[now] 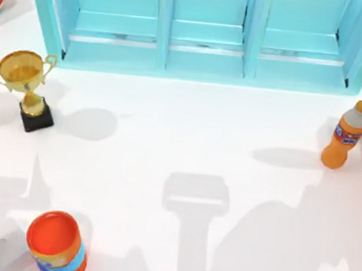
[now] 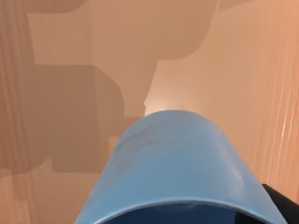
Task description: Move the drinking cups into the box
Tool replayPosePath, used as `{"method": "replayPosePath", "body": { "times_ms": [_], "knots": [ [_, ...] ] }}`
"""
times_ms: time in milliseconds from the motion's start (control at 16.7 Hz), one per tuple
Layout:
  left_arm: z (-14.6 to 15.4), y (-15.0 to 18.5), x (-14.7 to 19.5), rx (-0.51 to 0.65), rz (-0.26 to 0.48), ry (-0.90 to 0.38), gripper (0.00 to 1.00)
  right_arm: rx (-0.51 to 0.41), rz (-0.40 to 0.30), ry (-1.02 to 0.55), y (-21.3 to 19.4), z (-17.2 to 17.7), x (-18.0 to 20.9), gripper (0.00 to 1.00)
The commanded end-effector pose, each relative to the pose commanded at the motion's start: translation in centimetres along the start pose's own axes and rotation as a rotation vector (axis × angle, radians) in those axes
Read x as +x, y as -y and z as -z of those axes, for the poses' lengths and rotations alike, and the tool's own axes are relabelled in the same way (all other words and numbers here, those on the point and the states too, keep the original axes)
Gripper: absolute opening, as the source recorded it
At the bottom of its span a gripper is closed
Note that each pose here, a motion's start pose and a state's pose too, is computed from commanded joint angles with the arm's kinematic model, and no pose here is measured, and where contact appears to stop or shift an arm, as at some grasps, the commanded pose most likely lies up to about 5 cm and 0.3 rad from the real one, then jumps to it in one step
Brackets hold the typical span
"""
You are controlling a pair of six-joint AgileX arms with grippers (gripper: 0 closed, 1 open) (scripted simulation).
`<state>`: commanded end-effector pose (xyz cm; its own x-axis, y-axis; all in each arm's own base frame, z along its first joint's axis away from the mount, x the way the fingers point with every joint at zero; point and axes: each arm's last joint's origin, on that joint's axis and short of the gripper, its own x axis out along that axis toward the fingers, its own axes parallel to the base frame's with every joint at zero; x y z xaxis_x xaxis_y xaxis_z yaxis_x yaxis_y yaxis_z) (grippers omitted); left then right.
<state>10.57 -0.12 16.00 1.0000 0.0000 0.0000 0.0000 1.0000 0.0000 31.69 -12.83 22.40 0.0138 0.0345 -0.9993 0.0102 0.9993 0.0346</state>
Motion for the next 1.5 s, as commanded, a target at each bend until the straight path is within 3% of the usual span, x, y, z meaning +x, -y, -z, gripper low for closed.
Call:
{"method": "replayPosePath", "body": {
  "times_ms": [360,1140,1500],
  "knots": [
    [0.0,0.0,0.0,0.0,0.0,0.0,1.0,0.0,0.002,-0.001,-0.15,0.09,0.98,0.0],
    [0.0,0.0,0.0,0.0,0.0,0.0,1.0,0.0,0.002,-0.001,-0.15,0.09,0.98,0.98],
    [0.0,0.0,0.0,0.0,0.0,0.0,1.0,0.0,0.002,-0.001,-0.15,0.09,0.98,1.0]
  ]
}}
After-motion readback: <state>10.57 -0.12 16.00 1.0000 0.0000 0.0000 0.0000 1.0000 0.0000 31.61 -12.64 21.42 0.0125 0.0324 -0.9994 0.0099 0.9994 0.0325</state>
